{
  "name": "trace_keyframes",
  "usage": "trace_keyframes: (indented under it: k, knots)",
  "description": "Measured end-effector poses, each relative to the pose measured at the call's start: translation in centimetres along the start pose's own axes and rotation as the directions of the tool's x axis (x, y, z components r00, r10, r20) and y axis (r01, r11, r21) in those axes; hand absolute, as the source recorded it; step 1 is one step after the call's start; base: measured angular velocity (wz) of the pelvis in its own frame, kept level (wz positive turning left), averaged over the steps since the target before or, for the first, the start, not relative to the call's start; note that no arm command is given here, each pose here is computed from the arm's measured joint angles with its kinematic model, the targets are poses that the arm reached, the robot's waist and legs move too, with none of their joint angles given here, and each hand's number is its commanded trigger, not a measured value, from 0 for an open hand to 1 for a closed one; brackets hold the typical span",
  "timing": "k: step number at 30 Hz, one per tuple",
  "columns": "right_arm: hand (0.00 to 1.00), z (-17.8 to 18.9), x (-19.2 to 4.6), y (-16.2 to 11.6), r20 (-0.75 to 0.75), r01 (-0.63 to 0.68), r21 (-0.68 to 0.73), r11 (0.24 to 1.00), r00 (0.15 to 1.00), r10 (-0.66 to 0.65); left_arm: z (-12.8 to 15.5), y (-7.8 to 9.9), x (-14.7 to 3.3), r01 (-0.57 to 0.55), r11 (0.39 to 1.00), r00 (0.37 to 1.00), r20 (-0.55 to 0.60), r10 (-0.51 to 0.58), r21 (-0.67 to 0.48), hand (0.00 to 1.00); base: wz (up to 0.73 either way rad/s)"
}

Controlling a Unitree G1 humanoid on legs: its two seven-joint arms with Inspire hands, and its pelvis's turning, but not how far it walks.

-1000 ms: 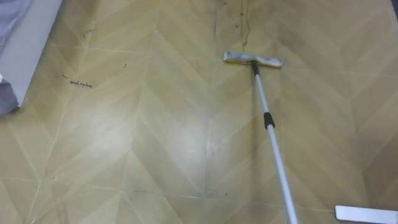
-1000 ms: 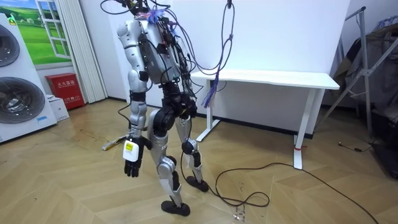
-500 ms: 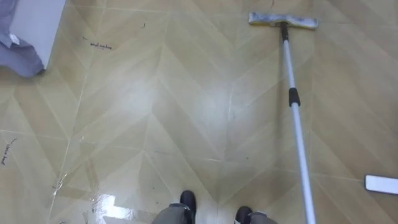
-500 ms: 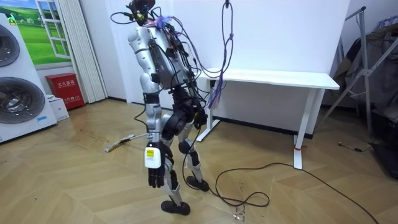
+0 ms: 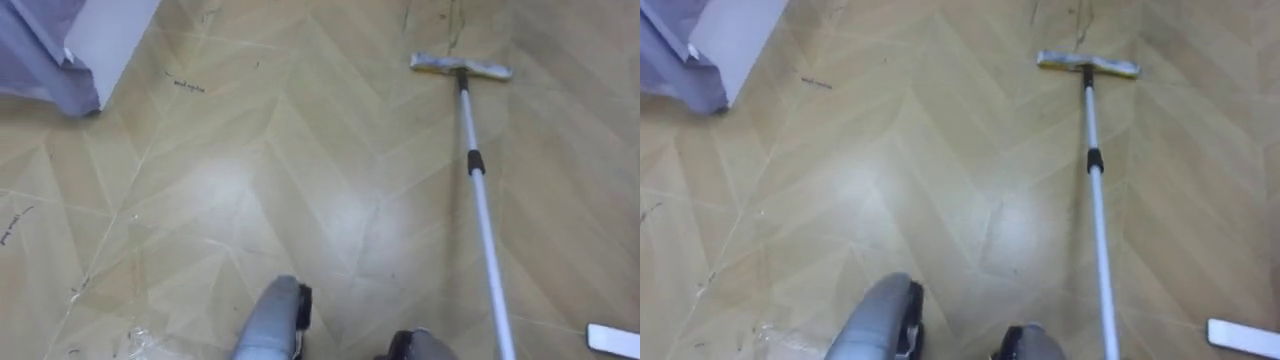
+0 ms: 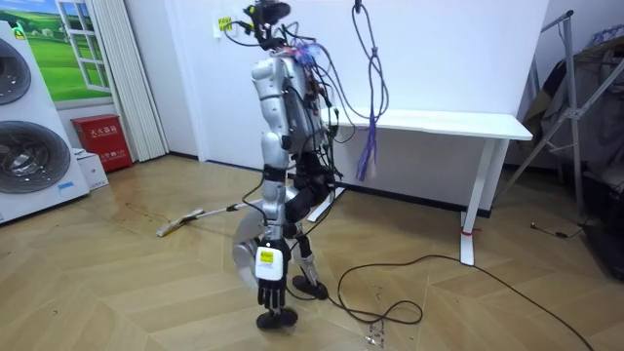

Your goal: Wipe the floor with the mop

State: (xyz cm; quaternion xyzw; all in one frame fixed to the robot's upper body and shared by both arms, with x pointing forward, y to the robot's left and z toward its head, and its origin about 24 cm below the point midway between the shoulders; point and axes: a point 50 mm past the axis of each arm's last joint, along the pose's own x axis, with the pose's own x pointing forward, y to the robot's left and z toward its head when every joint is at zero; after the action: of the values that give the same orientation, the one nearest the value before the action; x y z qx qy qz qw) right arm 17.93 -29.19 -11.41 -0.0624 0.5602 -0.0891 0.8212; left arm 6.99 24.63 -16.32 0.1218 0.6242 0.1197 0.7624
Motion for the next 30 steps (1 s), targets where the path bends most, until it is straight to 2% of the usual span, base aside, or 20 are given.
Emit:
trace_keyframes:
  k: [2, 5, 7, 8, 10, 15, 18, 21, 23, 25, 27, 30]
  knots:
    - [1.00, 2.1, -0.3, -0.1, 0.052, -0.035, 0.005, 0.999, 0.998, 0.034, 0.4, 1.1, 0.1, -0.022, 1.000, 0.999, 0.026, 0.022, -0.001, 0.00, -0.13]
    - [1.00, 1.3, -0.3, -0.7, 0.021, -0.056, 0.027, 0.998, 0.998, 0.055, -0.2, 0.9, 0.0, 0.019, 0.999, 1.000, 0.023, -0.020, 0.048, 0.00, 0.24]
    - [1.00, -1.9, -0.4, -2.2, -0.061, -0.026, 0.028, 0.999, 0.998, 0.027, -0.8, 0.7, 0.0, 0.061, 0.992, 0.998, 0.011, -0.062, 0.109, 0.00, 0.49]
    - [1.00, -2.3, -0.5, -2.5, -0.069, -0.019, 0.030, 0.999, 0.997, 0.021, -0.9, 0.7, 0.0, 0.069, 0.991, 0.998, 0.000, -0.070, 0.114, 0.00, 0.29]
    - [1.00, -5.8, -0.7, -3.1, -0.151, -0.001, 0.052, 0.999, 0.989, 0.009, -1.7, 0.5, 0.0, 0.108, 0.988, 0.993, -0.053, -0.103, 0.114, 0.00, -0.03]
    - [1.00, -12.0, -1.6, -3.4, -0.303, 0.042, 0.047, 0.998, 0.953, -0.026, 0.0, -0.6, 0.1, 0.119, 0.988, 0.993, -0.031, -0.116, 0.095, 0.00, 0.23]
    - [1.00, -14.4, -1.7, -1.3, -0.353, 0.021, 0.047, 0.999, 0.936, -0.003, 1.5, -0.5, 0.1, 0.082, 0.993, 0.996, 0.026, -0.084, 0.082, 0.00, -0.05]
    - [1.00, -14.7, -1.4, 0.9, -0.349, 0.012, 0.072, 0.997, 0.937, 0.014, 2.2, -1.5, -0.1, 0.094, 0.993, 0.993, 0.061, -0.099, 0.077, 0.00, 0.01]
    - [1.00, -15.0, -1.3, 1.6, -0.357, 0.018, 0.089, 0.996, 0.934, 0.015, 1.2, -2.0, -0.1, 0.108, 0.991, 0.993, 0.036, -0.111, 0.077, 0.00, -0.27]
    - [1.00, -15.1, -1.4, 1.8, -0.364, 0.035, 0.080, 0.996, 0.932, -0.003, -1.1, -2.1, -0.2, 0.106, 0.992, 0.994, -0.038, -0.104, 0.068, 0.00, -0.36]
    - [1.00, -15.1, -1.4, 1.6, -0.373, 0.051, 0.076, 0.996, 0.928, -0.019, -2.1, -2.0, -0.3, 0.094, 0.994, 0.993, -0.073, -0.089, 0.058, 0.00, -0.05]
    - [1.00, -11.7, -0.7, 0.9, -0.331, 0.068, 0.099, 0.993, 0.943, -0.032, -1.3, -1.3, -0.2, 0.077, 0.997, 0.996, -0.051, -0.076, 0.028, 0.00, -0.03]
